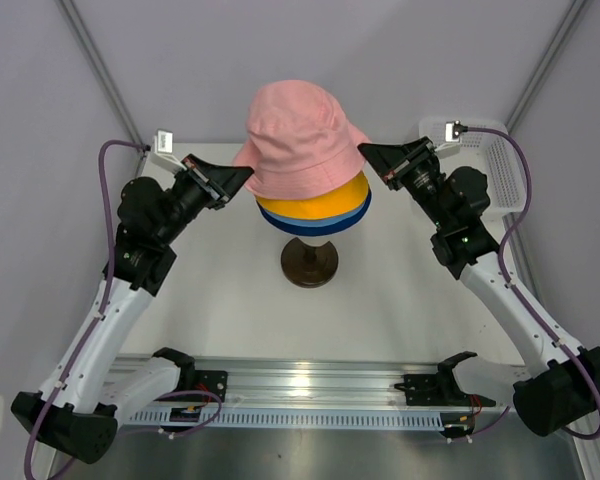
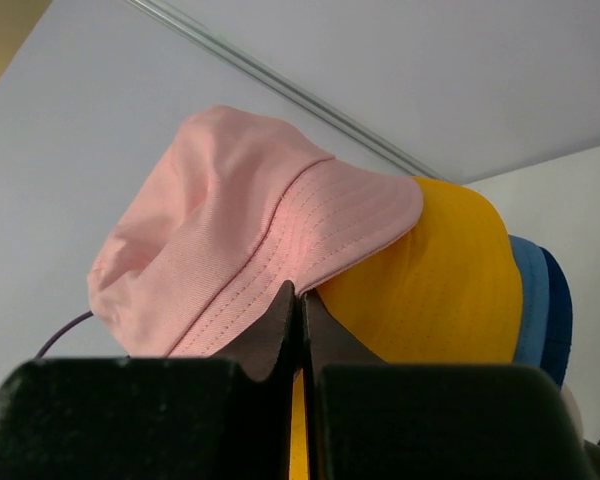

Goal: Stack the hats

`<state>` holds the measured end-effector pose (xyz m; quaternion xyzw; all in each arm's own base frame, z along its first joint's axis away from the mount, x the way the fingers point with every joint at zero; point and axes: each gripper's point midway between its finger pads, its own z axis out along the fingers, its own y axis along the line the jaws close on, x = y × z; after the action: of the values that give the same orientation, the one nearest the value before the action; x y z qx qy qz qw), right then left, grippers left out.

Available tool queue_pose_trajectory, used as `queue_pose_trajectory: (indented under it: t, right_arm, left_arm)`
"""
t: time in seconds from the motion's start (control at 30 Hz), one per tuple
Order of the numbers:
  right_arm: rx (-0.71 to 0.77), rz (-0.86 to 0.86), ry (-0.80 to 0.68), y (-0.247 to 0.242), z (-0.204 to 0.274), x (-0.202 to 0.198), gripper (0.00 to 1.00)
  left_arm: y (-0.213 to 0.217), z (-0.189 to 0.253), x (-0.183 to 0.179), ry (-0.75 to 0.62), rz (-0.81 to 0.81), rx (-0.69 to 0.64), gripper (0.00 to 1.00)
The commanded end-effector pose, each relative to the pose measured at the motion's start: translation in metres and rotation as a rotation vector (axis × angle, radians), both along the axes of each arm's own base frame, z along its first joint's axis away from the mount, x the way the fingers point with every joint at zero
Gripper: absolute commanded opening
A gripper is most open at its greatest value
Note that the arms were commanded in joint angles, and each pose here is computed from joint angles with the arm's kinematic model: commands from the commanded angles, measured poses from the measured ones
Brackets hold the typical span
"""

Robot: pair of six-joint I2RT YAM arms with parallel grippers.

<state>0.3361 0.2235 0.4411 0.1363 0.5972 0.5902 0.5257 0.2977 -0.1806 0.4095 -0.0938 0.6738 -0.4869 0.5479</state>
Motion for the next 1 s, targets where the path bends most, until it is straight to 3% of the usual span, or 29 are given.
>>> queue_pose_trajectory:
  t: [0.0, 0.43, 0.7, 0.87, 0.97]
  right_arm:
    - [-0.097, -0.049, 0.022, -0.01, -0.023, 0.005, 0.0]
    - [-0.241, 0.009, 0.121, 0.001, -0.087, 0.011, 0.0]
    - [-0.284, -0.021, 0.105, -0.005, -0.1, 0.009, 0.0]
    - [-0.255, 0.022, 0.065, 0.0, -0.1, 0.012, 0.0]
    - [-0.256, 0.05, -0.051, 0.005, -0.083, 0.011, 0.0]
  left_arm:
    - [0.001, -0.008, 0.004, 0.007, 0.007, 0.055, 0.04]
    - [-0.002, -0.054, 0.006, 0.101, -0.012, 0.115, 0.02]
    - [-0.001, -0.029, -0.013, 0.03, -0.055, 0.12, 0.05]
    - [-0.016, 0.007, -0.034, -0.086, -0.215, 0.127, 0.06]
    - [-0.025, 0.019, -0.043, -0.151, -0.332, 0.146, 0.06]
